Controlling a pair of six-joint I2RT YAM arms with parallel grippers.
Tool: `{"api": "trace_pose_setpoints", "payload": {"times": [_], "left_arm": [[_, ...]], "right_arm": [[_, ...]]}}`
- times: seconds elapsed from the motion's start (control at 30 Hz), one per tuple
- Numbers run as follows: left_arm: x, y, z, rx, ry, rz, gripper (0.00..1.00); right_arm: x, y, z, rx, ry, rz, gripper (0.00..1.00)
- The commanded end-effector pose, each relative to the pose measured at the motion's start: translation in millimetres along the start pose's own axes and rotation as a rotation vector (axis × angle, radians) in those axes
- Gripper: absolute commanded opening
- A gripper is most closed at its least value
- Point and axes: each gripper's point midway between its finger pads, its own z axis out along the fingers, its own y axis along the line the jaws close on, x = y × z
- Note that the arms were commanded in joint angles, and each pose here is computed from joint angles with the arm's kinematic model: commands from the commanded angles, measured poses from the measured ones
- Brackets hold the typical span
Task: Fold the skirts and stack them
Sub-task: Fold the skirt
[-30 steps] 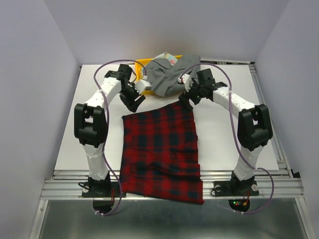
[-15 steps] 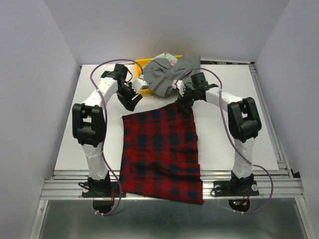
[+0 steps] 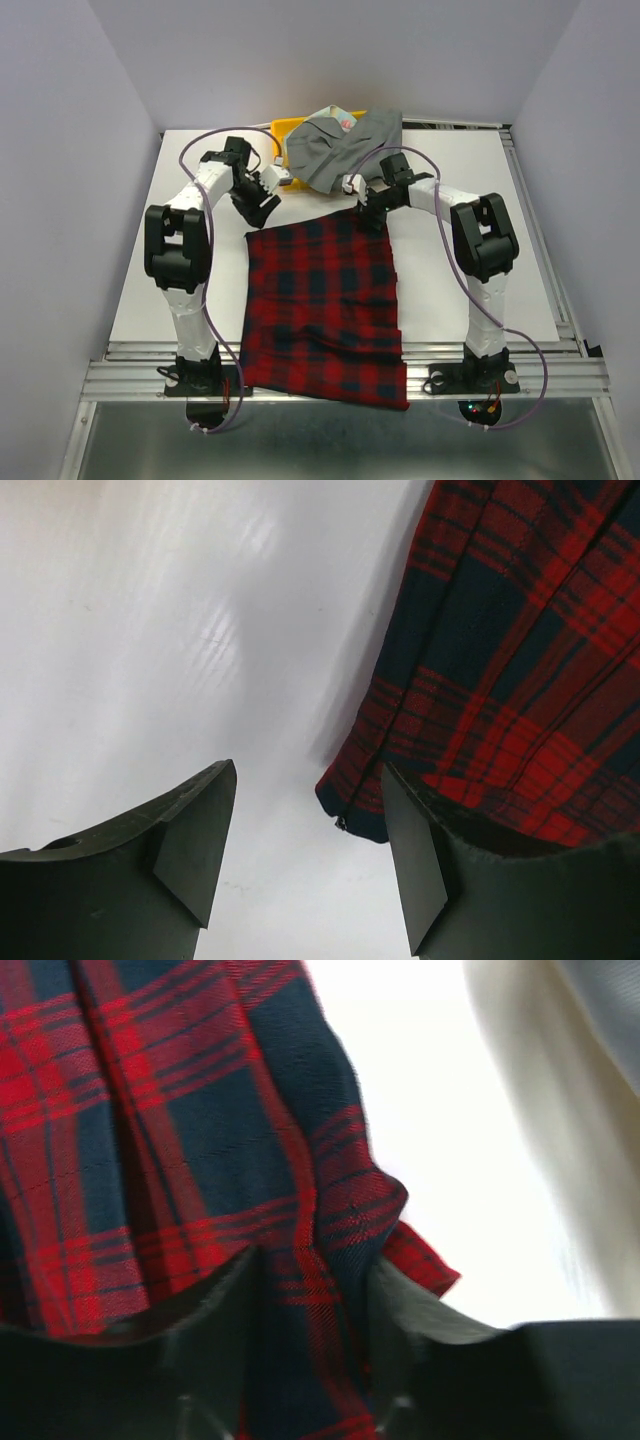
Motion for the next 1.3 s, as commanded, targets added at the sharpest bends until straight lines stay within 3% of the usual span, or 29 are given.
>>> {"api": "trace_pose_setpoints", "payload": {"times": [0.0, 0.07, 0.13, 0.27, 0.37, 0.53, 0.57, 0.67, 0.93, 1.27], "left_arm": [[11, -2, 16, 0.018, 0.012, 0.063, 0.71], [16, -3, 24, 0.024, 0.016, 0.073, 0.71], [18, -4, 33, 0.042, 0.016, 0.069, 0.70], [22, -16, 46, 0.123, 0.014, 0.056, 0.61], [23, -23, 52, 0.167, 0.008, 0.060, 0.47], [20, -32, 49, 0.203, -0.020, 0.080, 0.17], [17, -32, 46, 0.206, -0.031, 0.079, 0.06], [-4, -18, 30, 0.149, -0.084, 0.077, 0.00], [-62, 22, -44, -0.080, -0.212, 0.136, 0.00], [-99, 35, -119, -0.300, -0.353, 0.191, 0.00]], "right_arm": [[11, 11, -9, -0.020, 0.066, -0.028, 0.44], [8, 10, -11, -0.018, 0.063, -0.035, 0.34], [3, 9, -14, -0.010, 0.054, -0.043, 0.30], [-4, -1, -19, 0.023, 0.052, -0.047, 0.15], [-7, -8, -22, 0.054, 0.057, -0.045, 0.04], [-16, -21, -31, 0.121, 0.058, -0.066, 0.01], [-20, -29, -35, 0.159, 0.055, -0.067, 0.01], [-32, -42, -45, 0.227, 0.042, -0.065, 0.01], [-83, -80, -99, 0.417, -0.012, -0.111, 0.01], [-125, -91, -173, 0.594, -0.056, -0.210, 0.01]]}}
